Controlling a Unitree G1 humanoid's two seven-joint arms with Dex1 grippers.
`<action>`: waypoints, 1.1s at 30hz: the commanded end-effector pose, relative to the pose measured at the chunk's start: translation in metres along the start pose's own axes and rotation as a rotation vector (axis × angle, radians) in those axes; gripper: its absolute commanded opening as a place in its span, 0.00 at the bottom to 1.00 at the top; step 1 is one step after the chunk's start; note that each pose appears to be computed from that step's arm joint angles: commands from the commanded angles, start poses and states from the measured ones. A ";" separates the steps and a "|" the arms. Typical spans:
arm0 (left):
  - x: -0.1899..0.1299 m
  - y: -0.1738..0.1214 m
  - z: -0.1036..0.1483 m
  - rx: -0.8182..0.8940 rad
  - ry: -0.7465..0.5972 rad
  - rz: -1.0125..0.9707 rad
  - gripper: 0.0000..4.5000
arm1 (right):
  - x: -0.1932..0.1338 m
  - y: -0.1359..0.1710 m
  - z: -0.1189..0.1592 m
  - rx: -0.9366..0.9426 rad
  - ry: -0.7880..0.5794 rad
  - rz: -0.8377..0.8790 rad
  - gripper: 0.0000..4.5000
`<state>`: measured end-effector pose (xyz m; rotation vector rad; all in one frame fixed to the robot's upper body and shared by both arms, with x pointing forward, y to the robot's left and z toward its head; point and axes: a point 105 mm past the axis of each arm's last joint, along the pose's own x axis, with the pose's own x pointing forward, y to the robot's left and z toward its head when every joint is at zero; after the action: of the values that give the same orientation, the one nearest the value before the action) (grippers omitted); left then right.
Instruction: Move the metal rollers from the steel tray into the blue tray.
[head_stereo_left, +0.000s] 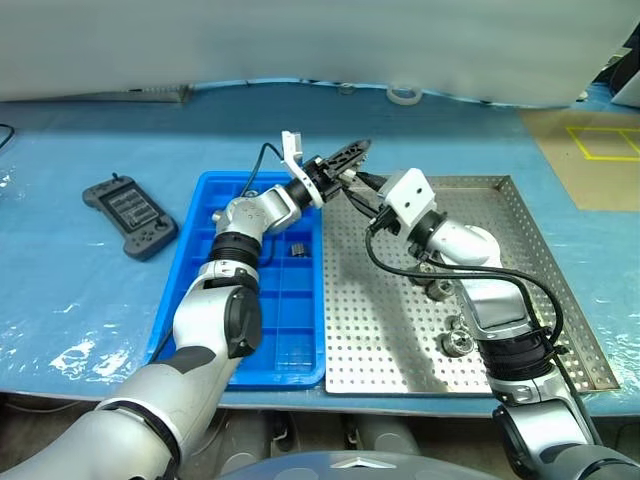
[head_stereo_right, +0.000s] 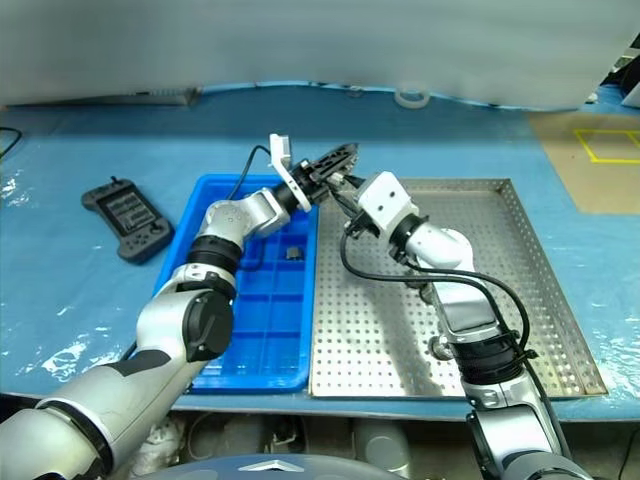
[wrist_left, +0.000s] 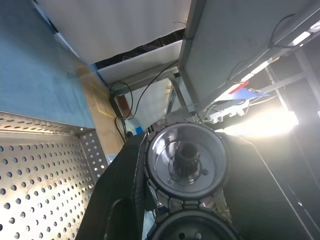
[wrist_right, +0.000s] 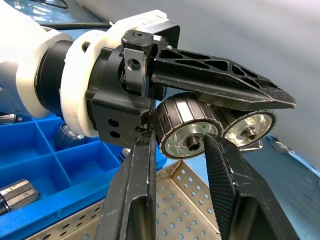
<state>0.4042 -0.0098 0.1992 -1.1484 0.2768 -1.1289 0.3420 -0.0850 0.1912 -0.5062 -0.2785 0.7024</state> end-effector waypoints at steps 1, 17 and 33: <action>0.010 -0.009 -0.012 -0.006 0.053 -0.041 0.38 | -0.003 -0.016 0.016 -0.033 -0.065 -0.081 0.23; 0.007 -0.007 0.000 0.036 0.022 -0.014 0.38 | -0.006 -0.018 0.009 -0.043 -0.031 -0.093 0.23; -0.020 -0.002 0.042 0.132 -0.070 0.051 0.38 | -0.045 -0.025 -0.020 -0.085 0.095 -0.062 0.23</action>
<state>0.4016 -0.0183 0.1861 -1.0811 0.3544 -1.1331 0.3312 -0.1060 0.1742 -0.5824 -0.2324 0.7064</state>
